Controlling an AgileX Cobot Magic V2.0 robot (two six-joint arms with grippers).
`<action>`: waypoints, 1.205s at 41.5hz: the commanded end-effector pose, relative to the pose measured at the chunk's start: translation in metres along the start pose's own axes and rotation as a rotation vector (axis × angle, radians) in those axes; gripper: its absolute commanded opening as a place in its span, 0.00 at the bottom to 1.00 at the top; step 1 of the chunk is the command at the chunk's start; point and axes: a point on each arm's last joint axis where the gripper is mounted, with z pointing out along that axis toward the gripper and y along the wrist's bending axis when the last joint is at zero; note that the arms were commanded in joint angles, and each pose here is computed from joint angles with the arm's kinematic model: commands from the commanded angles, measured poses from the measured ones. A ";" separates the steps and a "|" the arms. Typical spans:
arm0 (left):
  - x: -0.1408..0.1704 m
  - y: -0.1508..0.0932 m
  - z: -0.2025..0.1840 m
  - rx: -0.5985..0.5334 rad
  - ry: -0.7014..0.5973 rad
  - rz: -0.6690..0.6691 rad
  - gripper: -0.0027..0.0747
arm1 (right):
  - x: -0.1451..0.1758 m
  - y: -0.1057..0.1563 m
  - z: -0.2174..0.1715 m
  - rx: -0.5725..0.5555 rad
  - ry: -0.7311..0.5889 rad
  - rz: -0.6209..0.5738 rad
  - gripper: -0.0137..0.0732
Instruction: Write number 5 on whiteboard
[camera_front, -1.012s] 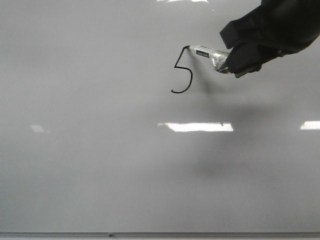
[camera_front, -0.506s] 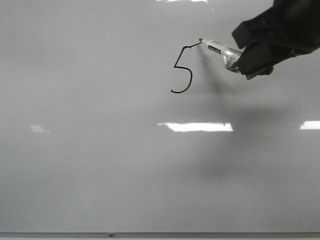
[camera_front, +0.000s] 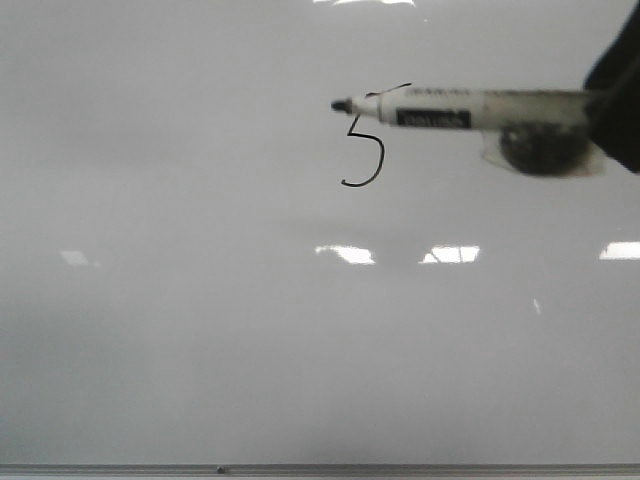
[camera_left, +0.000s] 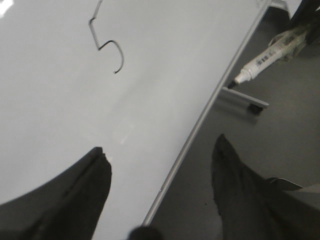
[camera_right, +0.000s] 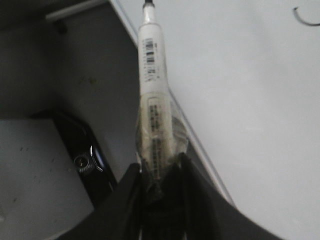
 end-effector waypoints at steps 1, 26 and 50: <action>-0.017 -0.002 0.000 0.048 -0.106 0.041 0.59 | -0.003 0.003 -0.010 -0.010 -0.010 -0.049 0.08; -0.048 -0.061 0.111 0.317 -0.028 0.271 0.59 | -0.003 0.003 -0.010 -0.010 -0.014 -0.048 0.08; -0.044 -0.071 0.157 0.371 0.064 0.296 0.47 | -0.005 0.002 -0.010 0.003 -0.034 -0.047 0.08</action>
